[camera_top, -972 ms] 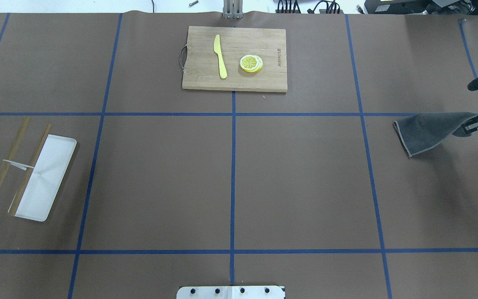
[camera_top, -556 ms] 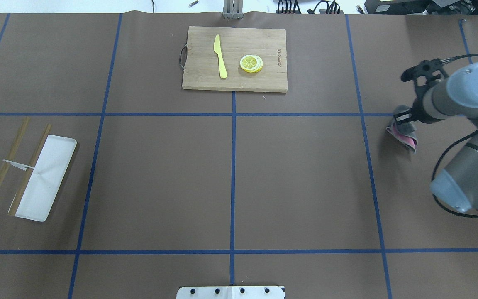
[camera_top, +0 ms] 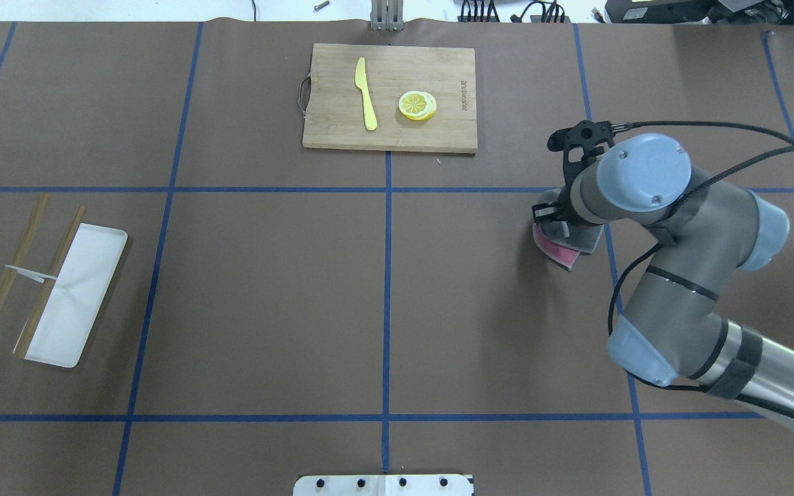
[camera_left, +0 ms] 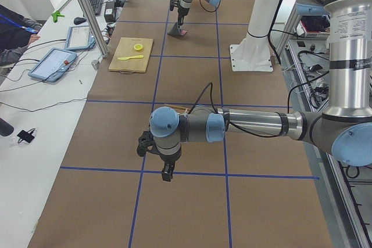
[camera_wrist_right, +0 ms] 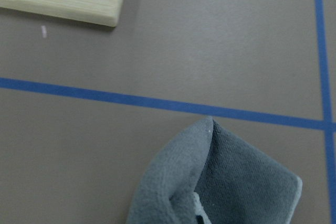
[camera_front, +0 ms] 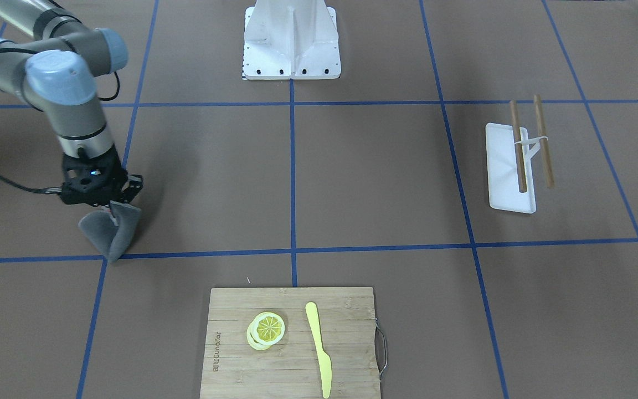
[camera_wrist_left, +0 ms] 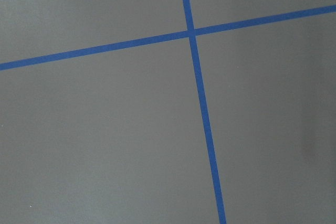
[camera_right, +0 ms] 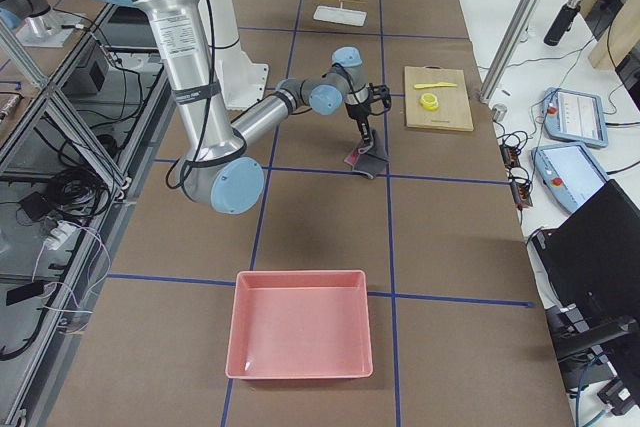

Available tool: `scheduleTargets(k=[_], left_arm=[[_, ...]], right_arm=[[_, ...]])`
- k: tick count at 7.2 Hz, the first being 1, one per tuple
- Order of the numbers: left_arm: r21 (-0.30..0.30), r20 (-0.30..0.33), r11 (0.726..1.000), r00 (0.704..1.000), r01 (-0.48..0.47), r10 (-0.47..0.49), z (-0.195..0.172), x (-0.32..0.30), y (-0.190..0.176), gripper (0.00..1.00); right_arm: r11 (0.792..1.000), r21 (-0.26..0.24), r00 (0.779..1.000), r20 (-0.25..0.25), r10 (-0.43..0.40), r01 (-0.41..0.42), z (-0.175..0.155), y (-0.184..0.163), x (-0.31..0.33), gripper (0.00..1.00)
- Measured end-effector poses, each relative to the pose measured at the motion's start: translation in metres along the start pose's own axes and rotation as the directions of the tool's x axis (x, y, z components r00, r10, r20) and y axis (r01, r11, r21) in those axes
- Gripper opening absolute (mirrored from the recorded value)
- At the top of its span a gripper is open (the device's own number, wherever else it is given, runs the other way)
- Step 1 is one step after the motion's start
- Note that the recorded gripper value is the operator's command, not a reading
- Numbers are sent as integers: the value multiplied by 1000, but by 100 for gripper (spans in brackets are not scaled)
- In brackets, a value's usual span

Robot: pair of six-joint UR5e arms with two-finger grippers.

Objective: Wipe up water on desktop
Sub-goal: 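Press the towel onto the table with the right gripper and wipe toward the robot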

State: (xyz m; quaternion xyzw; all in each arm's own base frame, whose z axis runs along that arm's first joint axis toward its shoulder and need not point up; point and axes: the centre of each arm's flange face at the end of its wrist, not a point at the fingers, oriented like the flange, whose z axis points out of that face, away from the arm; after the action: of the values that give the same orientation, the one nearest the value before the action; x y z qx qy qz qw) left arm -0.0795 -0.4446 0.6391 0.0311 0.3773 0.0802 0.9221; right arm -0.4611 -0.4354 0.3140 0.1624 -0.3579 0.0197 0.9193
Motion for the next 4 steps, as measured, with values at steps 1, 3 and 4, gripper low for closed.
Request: scheduleTargets(k=[1, 3, 4], left_arm=[[0, 0, 1000, 1000, 0, 0, 0, 0, 0, 99], [1, 0, 1000, 1000, 0, 0, 0, 0, -1, 99], [1, 0, 1000, 1000, 0, 0, 0, 0, -1, 99]], right_arm=[[1000, 6, 1000, 15, 12, -12, -8, 14, -7, 0], [1000, -18, 999, -29, -17, 16, -9, 47, 41, 0], [996, -45, 995, -73, -74, 71, -11, 69, 86, 0]])
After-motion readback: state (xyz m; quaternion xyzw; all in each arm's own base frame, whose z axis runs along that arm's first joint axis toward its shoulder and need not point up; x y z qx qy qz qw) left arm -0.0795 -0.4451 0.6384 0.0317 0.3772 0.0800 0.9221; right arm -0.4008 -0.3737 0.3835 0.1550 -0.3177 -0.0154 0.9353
